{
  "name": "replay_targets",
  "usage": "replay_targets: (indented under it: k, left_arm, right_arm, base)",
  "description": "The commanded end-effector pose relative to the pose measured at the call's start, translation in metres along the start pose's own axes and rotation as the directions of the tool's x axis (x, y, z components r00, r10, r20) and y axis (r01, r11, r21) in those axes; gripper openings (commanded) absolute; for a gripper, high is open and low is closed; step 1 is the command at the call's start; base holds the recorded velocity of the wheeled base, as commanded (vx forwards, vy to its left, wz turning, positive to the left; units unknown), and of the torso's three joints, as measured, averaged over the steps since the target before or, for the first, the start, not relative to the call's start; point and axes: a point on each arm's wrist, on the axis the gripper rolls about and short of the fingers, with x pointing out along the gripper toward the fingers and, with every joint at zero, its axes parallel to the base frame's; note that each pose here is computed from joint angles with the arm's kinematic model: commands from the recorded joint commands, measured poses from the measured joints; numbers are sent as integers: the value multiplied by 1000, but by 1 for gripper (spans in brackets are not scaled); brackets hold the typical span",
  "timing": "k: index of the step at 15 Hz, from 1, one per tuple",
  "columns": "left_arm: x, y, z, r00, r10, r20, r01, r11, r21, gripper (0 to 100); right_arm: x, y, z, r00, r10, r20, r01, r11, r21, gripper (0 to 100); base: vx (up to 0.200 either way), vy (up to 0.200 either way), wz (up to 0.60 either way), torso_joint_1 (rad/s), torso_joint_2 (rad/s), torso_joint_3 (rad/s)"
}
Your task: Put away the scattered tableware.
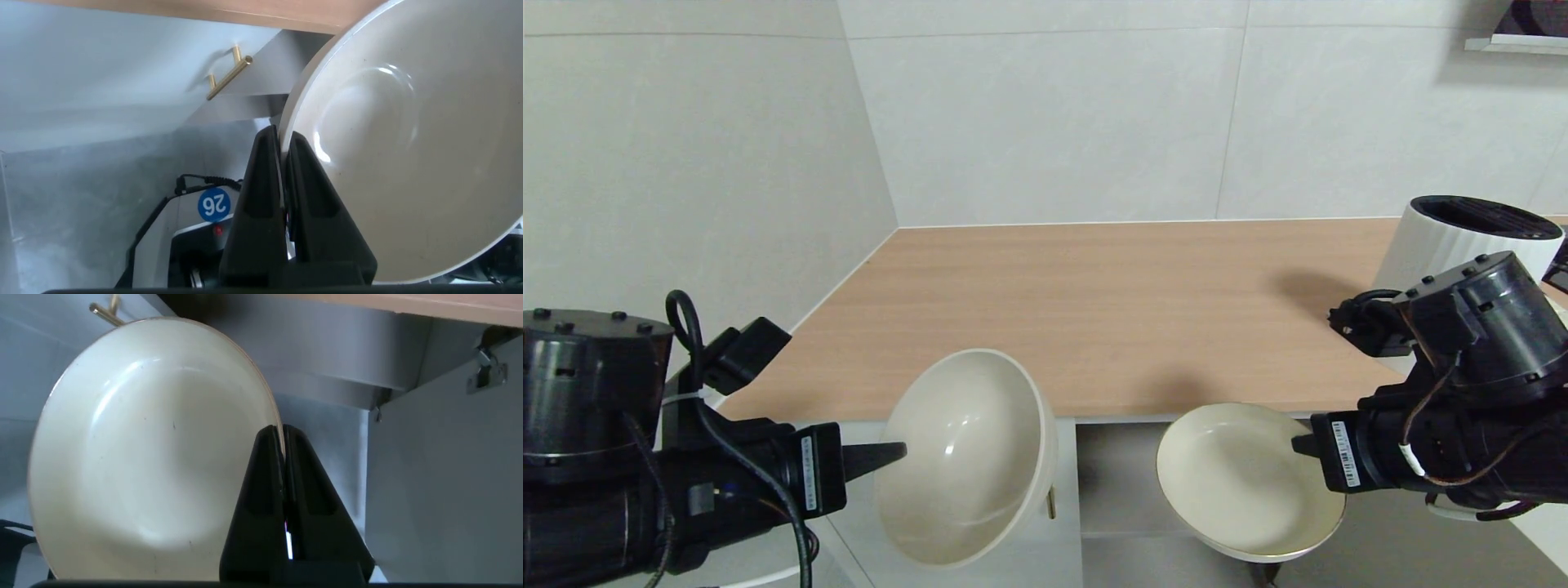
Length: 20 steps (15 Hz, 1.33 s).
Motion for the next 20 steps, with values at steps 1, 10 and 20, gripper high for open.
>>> replay_targets:
  k: [1,10,20]
  left_arm:
    - [1,0,0,1000,2,-3,-2,1000,-2,0]
    - [1,0,0,1000,2,-3,-2,1000,-2,0]
    - [3,1,0,1000,6,-10,-6,1000,-3,0]
  right_arm:
    - [3,0,-1,1000,-3,-10,3,1000,-2,0]
    - [4,0,-1,1000,-7,-15,7,1000,-5,0]
    - [7,1,-2,1000,-10,-23,9,1000,-6,0]
  base:
    - [0,0,0,0,0,0]
    - [0,0,0,-57,141,78]
    - [0,0,0,-183,475,289]
